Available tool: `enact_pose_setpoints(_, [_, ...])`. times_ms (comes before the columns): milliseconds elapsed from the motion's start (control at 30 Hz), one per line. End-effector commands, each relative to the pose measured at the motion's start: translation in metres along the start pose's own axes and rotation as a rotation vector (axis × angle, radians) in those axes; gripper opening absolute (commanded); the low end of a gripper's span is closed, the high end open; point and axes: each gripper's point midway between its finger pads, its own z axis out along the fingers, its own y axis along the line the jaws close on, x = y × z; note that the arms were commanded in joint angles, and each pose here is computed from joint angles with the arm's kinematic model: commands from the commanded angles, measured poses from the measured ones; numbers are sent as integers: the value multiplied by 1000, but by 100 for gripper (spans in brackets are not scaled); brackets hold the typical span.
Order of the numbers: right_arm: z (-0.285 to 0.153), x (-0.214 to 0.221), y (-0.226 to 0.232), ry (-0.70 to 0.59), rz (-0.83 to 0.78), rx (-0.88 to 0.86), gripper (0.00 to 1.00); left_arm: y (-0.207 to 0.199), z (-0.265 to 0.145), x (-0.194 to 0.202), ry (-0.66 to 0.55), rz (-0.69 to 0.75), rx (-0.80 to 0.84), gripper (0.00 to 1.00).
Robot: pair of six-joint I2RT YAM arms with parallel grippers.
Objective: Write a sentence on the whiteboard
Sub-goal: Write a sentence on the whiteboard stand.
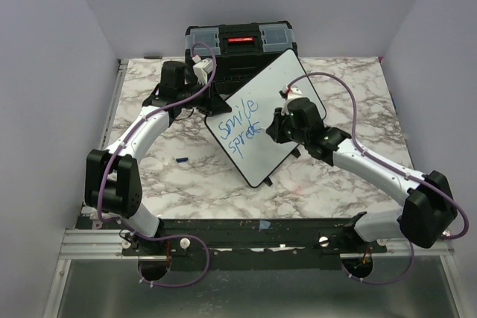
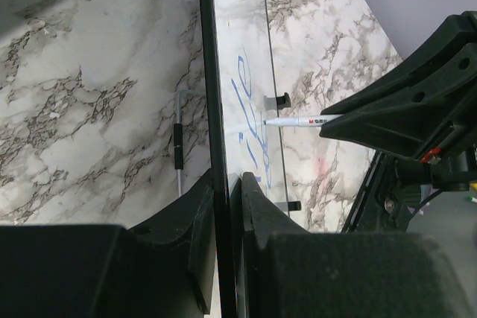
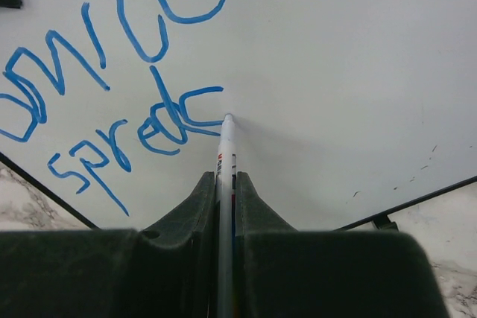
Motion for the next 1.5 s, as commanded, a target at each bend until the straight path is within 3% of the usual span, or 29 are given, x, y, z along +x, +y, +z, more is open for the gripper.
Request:
enact_pose_setpoints(0, [8, -7, -9, 3, -24, 66, 1, -11, -2, -29, -87, 188, 23, 0])
enact_pose_setpoints(667, [25, -50, 16, -62, -30, -1, 1, -10, -2, -30, -87, 190, 22, 0])
enact_pose_setpoints(1467, [3, 18, -6, 48, 20, 23, 1, -12, -3, -29, -88, 190, 22, 0])
